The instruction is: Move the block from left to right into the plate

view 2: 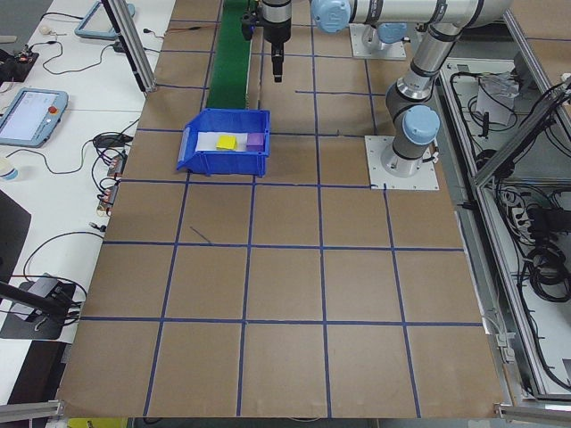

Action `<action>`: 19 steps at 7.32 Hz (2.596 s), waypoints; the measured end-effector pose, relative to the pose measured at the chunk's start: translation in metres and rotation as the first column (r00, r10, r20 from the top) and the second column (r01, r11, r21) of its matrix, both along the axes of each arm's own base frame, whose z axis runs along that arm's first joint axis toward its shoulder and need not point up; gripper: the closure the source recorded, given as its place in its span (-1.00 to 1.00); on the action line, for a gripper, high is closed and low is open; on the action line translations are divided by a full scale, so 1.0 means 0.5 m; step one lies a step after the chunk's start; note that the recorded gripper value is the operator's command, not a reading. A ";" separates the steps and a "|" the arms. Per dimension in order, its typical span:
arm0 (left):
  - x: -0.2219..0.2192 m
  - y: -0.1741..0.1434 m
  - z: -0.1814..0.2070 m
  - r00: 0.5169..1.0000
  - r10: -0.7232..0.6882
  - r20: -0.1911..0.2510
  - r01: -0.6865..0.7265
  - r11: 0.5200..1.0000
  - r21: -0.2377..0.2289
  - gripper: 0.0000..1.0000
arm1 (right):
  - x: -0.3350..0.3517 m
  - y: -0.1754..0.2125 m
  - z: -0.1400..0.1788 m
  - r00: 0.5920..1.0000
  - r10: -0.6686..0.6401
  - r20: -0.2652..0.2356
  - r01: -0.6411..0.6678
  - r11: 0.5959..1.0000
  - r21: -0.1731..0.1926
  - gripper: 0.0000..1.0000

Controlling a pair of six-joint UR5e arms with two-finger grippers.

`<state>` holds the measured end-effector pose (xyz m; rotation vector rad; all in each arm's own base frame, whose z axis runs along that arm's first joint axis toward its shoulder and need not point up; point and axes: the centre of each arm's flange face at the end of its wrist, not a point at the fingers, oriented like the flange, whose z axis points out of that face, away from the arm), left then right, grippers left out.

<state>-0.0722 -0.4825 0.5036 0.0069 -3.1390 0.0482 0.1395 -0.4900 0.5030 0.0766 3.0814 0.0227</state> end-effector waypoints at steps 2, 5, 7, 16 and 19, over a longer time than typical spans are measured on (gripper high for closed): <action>0.011 -0.031 -0.017 0.999 -0.032 0.013 0.033 0.999 -0.042 -1.00 | -0.001 -0.001 0.004 1.000 -0.001 -0.001 0.001 1.000 -0.005 -1.00; 0.027 -0.130 -0.139 0.999 -0.045 0.008 0.046 0.999 -0.012 -1.00 | 0.004 0.005 0.007 1.000 0.005 -0.001 -0.005 1.000 -0.008 -1.00; 0.049 -0.181 -0.235 0.999 -0.044 0.004 0.043 0.998 0.042 -1.00 | 0.004 0.007 0.010 1.000 0.005 -0.001 -0.005 1.000 -0.011 -1.00; 0.098 -0.182 -0.523 0.999 -0.012 -0.035 0.018 0.983 0.181 -0.88 | 0.001 0.006 0.010 1.000 0.001 0.000 -0.001 1.000 -0.010 -1.00; 0.100 -0.190 -0.559 1.000 -0.010 -0.029 0.015 0.985 0.169 0.74 | -0.002 0.004 0.013 1.000 -0.001 -0.001 0.001 1.000 -0.013 -1.00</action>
